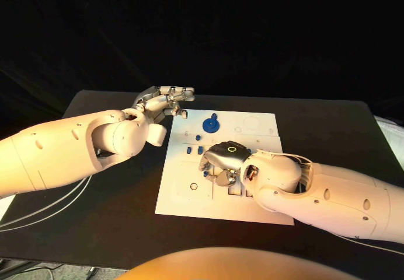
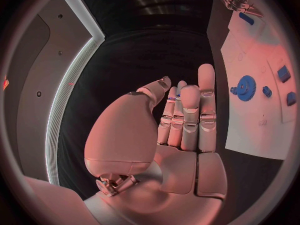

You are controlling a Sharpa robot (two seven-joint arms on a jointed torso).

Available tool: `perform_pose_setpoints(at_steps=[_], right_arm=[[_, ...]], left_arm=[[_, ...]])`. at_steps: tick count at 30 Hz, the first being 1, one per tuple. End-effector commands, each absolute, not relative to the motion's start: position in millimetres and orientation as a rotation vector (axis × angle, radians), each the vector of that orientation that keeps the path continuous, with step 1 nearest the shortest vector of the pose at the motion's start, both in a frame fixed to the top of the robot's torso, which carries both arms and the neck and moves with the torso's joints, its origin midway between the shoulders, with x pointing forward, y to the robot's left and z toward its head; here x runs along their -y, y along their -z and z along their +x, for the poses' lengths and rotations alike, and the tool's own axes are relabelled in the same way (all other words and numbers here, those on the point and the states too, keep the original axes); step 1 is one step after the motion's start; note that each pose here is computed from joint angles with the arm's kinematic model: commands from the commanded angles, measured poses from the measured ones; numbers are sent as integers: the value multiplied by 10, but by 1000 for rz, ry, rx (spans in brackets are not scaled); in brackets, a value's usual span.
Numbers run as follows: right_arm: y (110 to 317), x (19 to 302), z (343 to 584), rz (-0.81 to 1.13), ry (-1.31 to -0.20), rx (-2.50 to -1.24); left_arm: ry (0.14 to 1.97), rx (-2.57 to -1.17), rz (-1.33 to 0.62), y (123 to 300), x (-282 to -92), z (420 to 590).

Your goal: Assemble the parts on the task board

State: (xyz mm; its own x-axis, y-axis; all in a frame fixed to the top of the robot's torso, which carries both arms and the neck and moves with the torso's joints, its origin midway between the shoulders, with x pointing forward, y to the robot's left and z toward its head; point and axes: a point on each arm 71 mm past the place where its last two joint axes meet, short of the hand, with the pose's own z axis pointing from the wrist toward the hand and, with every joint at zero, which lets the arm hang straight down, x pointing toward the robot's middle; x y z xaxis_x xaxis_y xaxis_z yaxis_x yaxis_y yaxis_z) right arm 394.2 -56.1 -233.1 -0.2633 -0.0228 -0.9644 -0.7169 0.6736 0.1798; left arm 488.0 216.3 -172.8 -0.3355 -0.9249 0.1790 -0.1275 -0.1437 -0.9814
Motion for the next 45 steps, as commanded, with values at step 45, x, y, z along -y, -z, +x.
perform_pose_setpoints(at_steps=[45], right_arm=[[1993,1650,4286,-468,-480,-1766]], left_arm=[[1566,-1475,-1253,1751,-2184,4888]])
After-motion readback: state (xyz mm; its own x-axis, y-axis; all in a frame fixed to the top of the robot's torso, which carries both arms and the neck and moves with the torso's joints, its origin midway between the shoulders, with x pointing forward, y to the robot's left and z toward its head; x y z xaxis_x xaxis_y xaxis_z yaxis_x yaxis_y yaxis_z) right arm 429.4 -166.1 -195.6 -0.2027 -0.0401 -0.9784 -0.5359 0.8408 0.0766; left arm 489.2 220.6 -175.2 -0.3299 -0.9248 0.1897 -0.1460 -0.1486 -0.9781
